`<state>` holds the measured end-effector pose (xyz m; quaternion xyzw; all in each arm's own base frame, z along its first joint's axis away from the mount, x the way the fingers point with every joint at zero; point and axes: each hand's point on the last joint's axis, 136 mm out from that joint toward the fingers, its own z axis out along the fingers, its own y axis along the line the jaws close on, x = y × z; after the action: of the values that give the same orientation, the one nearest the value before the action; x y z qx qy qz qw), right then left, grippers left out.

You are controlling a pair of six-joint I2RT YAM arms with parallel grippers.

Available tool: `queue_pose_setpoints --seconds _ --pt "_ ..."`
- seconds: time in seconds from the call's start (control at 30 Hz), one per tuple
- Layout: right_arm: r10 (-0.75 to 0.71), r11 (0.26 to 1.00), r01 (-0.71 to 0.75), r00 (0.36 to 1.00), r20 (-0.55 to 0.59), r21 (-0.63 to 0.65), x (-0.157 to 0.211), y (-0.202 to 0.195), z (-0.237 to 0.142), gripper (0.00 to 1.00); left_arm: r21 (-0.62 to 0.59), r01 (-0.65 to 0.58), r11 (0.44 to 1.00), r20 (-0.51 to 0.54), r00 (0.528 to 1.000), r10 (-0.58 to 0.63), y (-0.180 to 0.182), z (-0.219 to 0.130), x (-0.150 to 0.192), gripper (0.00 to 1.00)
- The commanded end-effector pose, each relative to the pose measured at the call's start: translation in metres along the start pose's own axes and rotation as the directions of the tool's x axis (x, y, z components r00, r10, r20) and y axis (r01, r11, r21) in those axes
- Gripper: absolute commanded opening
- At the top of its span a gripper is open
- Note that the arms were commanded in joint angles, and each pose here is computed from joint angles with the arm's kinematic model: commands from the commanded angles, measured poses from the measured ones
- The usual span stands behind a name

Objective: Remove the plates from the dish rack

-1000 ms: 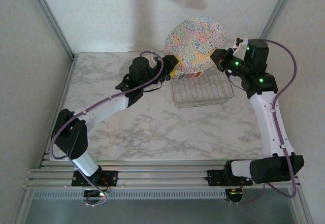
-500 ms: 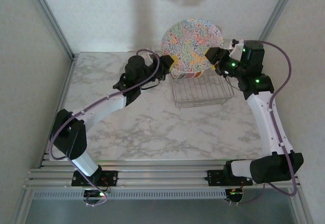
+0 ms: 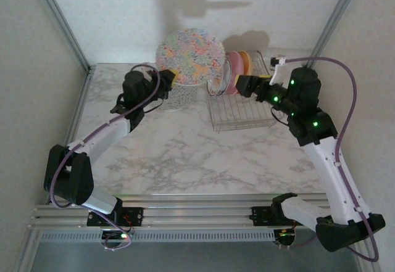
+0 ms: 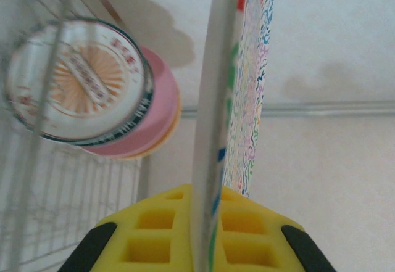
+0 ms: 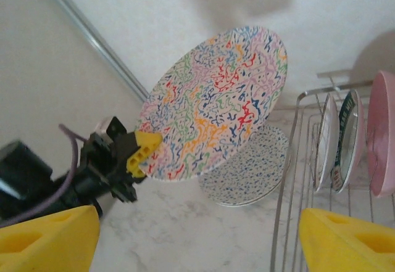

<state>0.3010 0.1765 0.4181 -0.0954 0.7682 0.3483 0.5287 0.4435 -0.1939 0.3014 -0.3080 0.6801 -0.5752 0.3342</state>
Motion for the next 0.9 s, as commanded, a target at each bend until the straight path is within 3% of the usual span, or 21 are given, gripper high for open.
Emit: queue_pose_setpoints --seconds 0.0,0.2,0.5,0.87 --pt "-0.205 0.978 0.204 0.979 0.007 0.054 0.015 0.000 0.001 0.85 0.021 -0.036 0.999 0.066 0.997 0.035 0.002 -0.022 -0.026 0.00" --pt "-0.297 0.952 0.299 0.954 -0.041 0.059 0.045 0.012 0.008 0.85 -0.099 0.026 0.995 0.172 0.985 -0.009 0.075 -0.038 -0.063 0.00" --pt "-0.301 0.952 0.304 0.951 -0.075 0.031 0.055 0.025 0.026 0.85 -0.234 0.037 0.972 0.189 0.982 0.009 0.149 -0.027 -0.074 0.00" --pt "-0.289 0.956 0.292 0.953 -0.090 0.027 0.058 0.026 0.031 0.85 -0.251 0.031 0.967 0.167 0.986 0.012 0.180 -0.004 -0.081 0.00"
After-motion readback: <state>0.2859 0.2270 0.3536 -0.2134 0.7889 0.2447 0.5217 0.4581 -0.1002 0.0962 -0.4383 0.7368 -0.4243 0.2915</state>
